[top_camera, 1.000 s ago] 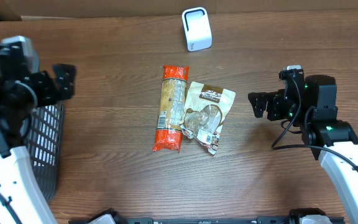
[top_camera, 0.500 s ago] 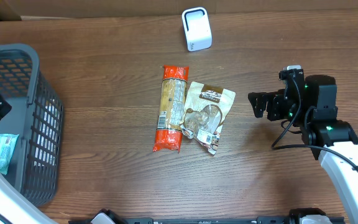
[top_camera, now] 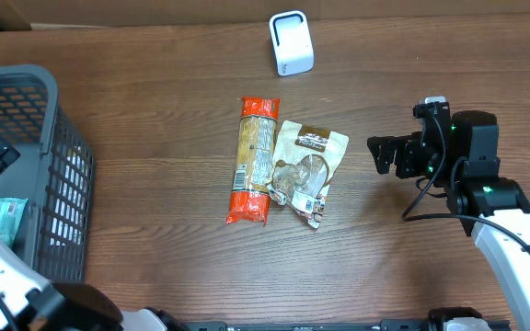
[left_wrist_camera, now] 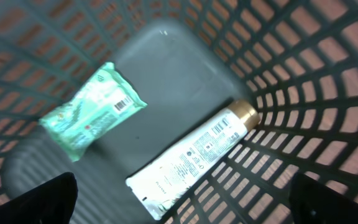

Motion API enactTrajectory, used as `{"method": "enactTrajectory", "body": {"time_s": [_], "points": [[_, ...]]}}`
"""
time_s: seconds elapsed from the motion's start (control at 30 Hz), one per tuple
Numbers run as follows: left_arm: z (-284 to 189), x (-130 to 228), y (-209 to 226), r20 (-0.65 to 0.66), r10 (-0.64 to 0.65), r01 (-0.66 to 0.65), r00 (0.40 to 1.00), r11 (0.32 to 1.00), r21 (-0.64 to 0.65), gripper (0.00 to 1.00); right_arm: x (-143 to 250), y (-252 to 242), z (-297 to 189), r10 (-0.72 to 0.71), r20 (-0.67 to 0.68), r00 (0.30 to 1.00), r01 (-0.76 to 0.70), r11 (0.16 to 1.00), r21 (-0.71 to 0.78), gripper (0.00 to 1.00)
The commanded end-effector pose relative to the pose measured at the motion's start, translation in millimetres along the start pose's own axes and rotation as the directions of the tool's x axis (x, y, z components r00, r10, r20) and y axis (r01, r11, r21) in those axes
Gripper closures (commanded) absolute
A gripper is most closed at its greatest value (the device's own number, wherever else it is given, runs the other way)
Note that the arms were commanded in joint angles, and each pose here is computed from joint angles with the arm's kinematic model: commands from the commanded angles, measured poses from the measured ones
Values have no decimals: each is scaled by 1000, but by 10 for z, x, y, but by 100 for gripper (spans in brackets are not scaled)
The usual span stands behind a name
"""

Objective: Scan the item barcode
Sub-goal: 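Move the left gripper back into the basket toward the white tube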

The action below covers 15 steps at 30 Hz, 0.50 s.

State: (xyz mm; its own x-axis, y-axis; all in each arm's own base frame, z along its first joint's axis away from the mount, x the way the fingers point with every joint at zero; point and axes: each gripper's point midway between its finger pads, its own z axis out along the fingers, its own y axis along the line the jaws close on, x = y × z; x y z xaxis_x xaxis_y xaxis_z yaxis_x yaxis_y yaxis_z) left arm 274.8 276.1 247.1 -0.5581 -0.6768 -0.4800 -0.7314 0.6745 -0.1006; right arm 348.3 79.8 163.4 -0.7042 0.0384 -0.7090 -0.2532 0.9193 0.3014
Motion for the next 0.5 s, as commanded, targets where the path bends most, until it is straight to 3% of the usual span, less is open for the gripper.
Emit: {"method": "enactTrajectory", "body": {"time_s": [0.0, 0.3, 0.47], "points": [[231, 69, -35, -66, 70, -67, 995, 997, 43, 0, -107, 47, -21, -18, 23, 1000, 18, 1000, -11, 0], [754, 194, -325, -125, 298, -254, 946, 925, 282, 1, -107, 47, -21, -18, 23, 1000, 18, 1000, -11, 0], [1085, 322, -288, -203, 306, -238, 930, 923, 302, 0, -107, 47, -21, -18, 23, 1000, 18, 1000, -11, 0]]}}
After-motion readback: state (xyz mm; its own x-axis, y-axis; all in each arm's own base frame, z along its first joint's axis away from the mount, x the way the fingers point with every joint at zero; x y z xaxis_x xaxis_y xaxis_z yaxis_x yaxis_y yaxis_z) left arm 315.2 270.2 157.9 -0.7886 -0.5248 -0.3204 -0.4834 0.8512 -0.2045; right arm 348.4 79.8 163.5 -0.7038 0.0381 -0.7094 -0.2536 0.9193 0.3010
